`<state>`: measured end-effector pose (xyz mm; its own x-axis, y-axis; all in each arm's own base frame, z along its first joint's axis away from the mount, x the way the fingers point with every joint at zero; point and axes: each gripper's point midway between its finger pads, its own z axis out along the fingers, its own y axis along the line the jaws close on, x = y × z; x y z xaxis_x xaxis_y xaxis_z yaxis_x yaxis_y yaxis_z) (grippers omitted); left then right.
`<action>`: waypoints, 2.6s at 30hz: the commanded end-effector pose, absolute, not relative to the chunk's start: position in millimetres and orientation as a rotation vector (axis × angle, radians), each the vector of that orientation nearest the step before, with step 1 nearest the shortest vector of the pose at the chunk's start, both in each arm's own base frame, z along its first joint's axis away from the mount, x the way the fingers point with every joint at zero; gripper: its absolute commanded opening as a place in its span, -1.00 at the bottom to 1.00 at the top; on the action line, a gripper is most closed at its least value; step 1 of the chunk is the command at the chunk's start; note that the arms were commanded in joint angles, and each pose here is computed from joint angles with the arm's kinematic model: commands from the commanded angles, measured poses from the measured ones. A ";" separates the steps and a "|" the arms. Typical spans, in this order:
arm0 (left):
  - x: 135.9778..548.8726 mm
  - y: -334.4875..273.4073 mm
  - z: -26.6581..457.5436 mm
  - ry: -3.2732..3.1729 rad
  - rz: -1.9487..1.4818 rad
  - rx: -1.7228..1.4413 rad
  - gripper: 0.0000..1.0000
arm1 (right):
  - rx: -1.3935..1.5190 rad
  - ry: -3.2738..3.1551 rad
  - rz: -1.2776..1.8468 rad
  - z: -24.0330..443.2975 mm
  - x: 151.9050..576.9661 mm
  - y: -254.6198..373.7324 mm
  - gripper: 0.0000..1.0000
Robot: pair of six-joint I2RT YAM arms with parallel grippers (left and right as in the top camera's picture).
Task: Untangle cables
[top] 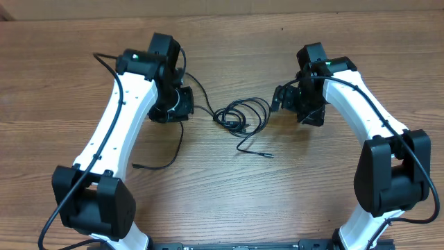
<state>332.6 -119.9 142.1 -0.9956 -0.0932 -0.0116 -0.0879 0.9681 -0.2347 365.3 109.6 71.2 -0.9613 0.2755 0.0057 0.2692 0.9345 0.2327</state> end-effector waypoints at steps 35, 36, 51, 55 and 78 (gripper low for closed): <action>367.1 -180.6 54.7 3.051 -0.435 -0.560 -0.51 | 0.390 2.921 0.866 104.4 387.2 179.7 0.19; 366.1 -181.7 51.4 3.062 -0.441 -0.563 -0.51 | 0.403 2.922 0.858 103.6 386.9 182.2 0.17; 375.9 -192.8 36.5 3.043 -0.482 -0.619 -0.43 | 0.508 2.964 0.592 70.7 383.7 191.2 0.09; 371.3 -198.0 35.0 3.055 -0.466 -0.594 -0.46 | 0.517 2.971 0.549 68.7 382.1 186.4 0.09; 366.9 -197.8 14.6 3.005 -0.383 -0.711 -0.58 | 0.530 2.998 0.517 65.1 375.2 182.4 0.09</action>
